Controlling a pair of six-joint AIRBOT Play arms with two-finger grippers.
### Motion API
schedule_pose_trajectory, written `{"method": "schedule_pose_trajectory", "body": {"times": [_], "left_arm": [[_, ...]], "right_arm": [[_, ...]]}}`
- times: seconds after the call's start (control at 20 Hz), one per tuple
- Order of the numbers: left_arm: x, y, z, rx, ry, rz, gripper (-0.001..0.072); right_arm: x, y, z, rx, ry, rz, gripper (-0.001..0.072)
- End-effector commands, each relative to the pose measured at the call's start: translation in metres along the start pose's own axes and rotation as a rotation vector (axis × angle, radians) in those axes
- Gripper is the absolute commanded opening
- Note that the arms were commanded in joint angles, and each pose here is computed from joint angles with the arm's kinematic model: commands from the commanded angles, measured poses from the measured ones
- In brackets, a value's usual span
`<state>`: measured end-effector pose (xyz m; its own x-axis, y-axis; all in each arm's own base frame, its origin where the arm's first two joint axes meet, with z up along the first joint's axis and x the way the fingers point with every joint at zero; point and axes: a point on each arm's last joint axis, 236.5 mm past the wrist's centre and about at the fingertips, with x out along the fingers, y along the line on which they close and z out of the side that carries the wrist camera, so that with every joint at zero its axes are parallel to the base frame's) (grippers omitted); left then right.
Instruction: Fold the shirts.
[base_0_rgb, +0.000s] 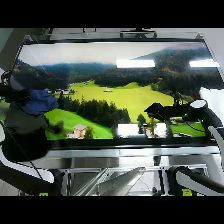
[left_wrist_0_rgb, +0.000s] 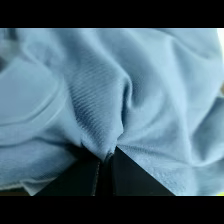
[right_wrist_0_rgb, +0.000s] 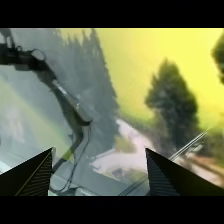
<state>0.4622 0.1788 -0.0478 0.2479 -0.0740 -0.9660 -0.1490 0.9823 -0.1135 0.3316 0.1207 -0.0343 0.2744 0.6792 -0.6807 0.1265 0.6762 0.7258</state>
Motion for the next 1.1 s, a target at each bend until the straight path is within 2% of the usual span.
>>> {"method": "schedule_pose_trajectory", "body": {"times": [0.0,0.1,0.25,0.3,0.35,0.55,0.65,0.7,0.75,0.8,0.85,1.05], "left_arm": [[-0.019,-0.045,0.03,0.102,-0.022,0.004,0.0012],[-0.047,-0.101,0.051,0.158,-0.091,-0.078,0.0013],[-0.126,-0.244,0.063,0.272,-0.234,-0.431,0.0013],[-0.158,-0.292,0.054,0.342,-0.271,-0.545,0.0014],[-0.182,-0.33,0.042,0.394,-0.291,-0.623,0.0015],[-0.219,-0.429,-0.029,0.607,-0.242,-0.731,0.0018],[-0.204,-0.459,-0.06,0.651,-0.171,-0.76,0.0019],[-0.191,-0.469,-0.074,0.657,-0.129,-0.768,0.0022],[-0.179,-0.476,-0.084,0.659,-0.097,-0.771,0.0235],[-0.169,-0.48,-0.092,0.654,-0.074,-0.772,0.0568],[-0.162,-0.478,-0.094,0.644,-0.06,-0.767,0.0711],[-0.142,-0.422,-0.069,0.592,-0.042,-0.608,0.0708]], "right_arm": [[0.0,0.004,-0.003,-0.009,0.011,0.015,0.0622],[0.0,0.003,-0.002,-0.022,0.009,0.015,0.06],[-0.003,0.007,0.003,-0.096,-0.003,0.017,0.0204],[-0.007,0.009,0.007,-0.103,-0.017,0.019,0.013],[-0.014,0.011,0.012,-0.111,-0.035,0.022,0.009],[-0.057,0.035,0.029,-0.201,-0.121,0.045,0.0092],[-0.074,0.039,0.035,-0.226,-0.176,0.039,0.0096],[-0.08,0.041,0.036,-0.241,-0.192,0.036,0.0153],[-0.084,0.042,0.035,-0.251,-0.198,0.037,0.0334],[-0.087,0.043,0.033,-0.254,-0.197,0.04,0.0534],[-0.088,0.044,0.031,-0.255,-0.192,0.043,0.0628],[-0.085,0.049,0.023,-0.305,-0.162,0.057,0.0632]]}}
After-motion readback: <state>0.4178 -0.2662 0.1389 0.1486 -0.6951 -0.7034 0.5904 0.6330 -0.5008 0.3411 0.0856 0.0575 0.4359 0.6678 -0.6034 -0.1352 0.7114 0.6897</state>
